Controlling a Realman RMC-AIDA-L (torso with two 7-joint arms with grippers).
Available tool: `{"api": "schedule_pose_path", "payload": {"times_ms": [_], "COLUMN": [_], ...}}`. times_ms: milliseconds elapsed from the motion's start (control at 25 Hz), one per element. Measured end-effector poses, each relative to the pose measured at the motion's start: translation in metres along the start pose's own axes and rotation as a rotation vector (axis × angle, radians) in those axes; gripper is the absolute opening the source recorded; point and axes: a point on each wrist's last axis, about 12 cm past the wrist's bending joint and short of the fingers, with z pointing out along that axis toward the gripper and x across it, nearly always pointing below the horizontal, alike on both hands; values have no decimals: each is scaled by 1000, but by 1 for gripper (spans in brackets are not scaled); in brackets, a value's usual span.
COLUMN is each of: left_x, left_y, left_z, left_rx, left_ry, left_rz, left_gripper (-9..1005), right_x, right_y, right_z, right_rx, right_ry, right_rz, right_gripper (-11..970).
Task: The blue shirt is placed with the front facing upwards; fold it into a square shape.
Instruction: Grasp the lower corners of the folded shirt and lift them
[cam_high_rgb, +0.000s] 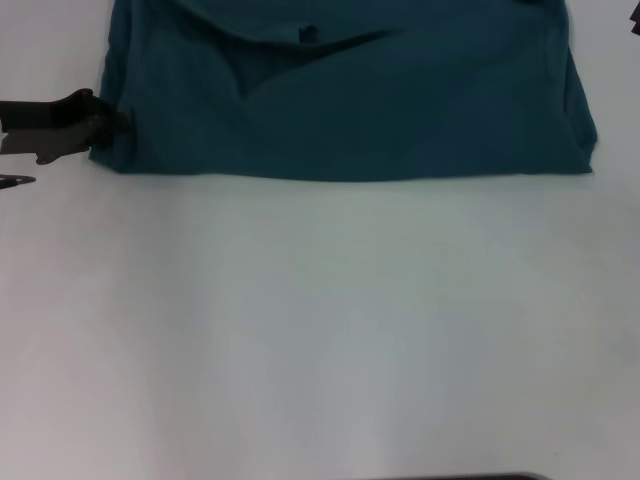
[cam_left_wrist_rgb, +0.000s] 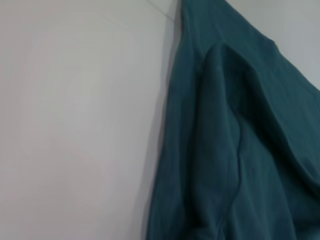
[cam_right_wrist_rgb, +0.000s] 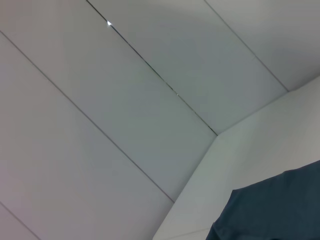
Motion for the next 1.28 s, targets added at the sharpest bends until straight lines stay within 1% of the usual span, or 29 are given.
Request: {"api": "schedule_pose_path", "payload": {"times_ms": [320,480,640,760,880,1000,1080,1280], "left_x": [0,-1,-1,0,4,7,10,12], "left_y": [1,6,7,8,10,15,19,25], "left_z": [-2,-8,-18,-25,-30,-32,-33,-37], "left_rx": [-8,-7,26,48,58,56,53,54], "left_ry": [3,-22,-47,-56,-39,-26,-24,-30], "left_rz": [9,6,13,60,101,80,38,-97], "left_gripper": [81,54,26,6,86,166,399,572], "right_x": [0,1,1,1,0,0,0,0], "right_y": [0,0,0,0,-1,-1,-1,-2], "right_z": [0,0,1,2,3,3,3,2], "right_rx": [-1,0,0,-2,2,3,3,7], "right_ry": [-1,1,3,3,2,4,5,5], "right_rz": [1,3,4,4,1,-1,1,5], "right_gripper": [809,809,808,808,808,809,809,808]}}
